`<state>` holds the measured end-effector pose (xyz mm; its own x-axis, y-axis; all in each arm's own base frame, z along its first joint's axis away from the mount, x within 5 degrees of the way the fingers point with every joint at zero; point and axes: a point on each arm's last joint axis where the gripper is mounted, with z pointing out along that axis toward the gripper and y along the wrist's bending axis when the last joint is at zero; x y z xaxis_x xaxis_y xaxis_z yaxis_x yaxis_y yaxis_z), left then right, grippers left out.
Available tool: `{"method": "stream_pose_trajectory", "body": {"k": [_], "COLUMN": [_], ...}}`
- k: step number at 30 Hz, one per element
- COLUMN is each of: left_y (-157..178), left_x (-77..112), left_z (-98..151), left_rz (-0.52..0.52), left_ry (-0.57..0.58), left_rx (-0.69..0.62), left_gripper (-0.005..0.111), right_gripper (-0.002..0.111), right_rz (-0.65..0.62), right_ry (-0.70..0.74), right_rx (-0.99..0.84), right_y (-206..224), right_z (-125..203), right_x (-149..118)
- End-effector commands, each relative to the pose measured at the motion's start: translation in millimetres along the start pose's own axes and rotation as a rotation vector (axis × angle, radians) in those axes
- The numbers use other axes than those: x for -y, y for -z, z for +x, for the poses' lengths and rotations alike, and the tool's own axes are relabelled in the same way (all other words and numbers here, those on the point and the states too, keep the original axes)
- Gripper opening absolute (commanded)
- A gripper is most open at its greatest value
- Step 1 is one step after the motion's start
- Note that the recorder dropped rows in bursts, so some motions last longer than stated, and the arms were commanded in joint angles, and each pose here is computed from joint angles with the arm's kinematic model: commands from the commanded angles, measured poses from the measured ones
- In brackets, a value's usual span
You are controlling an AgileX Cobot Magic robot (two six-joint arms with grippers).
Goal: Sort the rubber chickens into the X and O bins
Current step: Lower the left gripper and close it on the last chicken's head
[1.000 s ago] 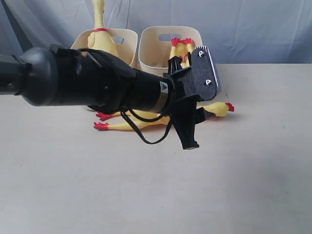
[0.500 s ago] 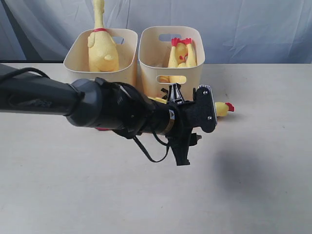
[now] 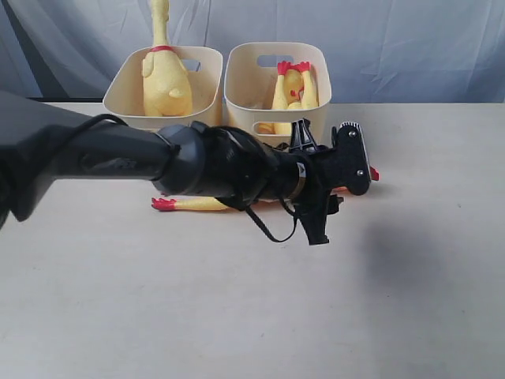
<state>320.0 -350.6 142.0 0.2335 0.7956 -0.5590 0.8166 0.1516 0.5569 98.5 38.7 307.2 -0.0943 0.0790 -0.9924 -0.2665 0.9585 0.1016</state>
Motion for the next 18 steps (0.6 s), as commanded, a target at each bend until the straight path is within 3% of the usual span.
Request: {"method": "stream_pose_trajectory", "body": {"k": [1,18], "left_y": [-11.9,-46.5], "left_x": [-1.0,-9.6], "left_z": [-2.7,18.8], "left_rz": [-0.029,-0.093], "left_ry": [0.002,0.024], "left_rx": [-0.008,-0.071], "left_gripper": [0.049,0.049], "right_gripper": [-0.001,-0.001], "right_rz": [-0.006,-0.02], "right_ry": [0.0,-0.009], "right_rx": [-0.001,-0.007], "right_y": [0.8,0.8], "right_z": [0.9,1.3], "right_x": [0.1,-1.2]}}
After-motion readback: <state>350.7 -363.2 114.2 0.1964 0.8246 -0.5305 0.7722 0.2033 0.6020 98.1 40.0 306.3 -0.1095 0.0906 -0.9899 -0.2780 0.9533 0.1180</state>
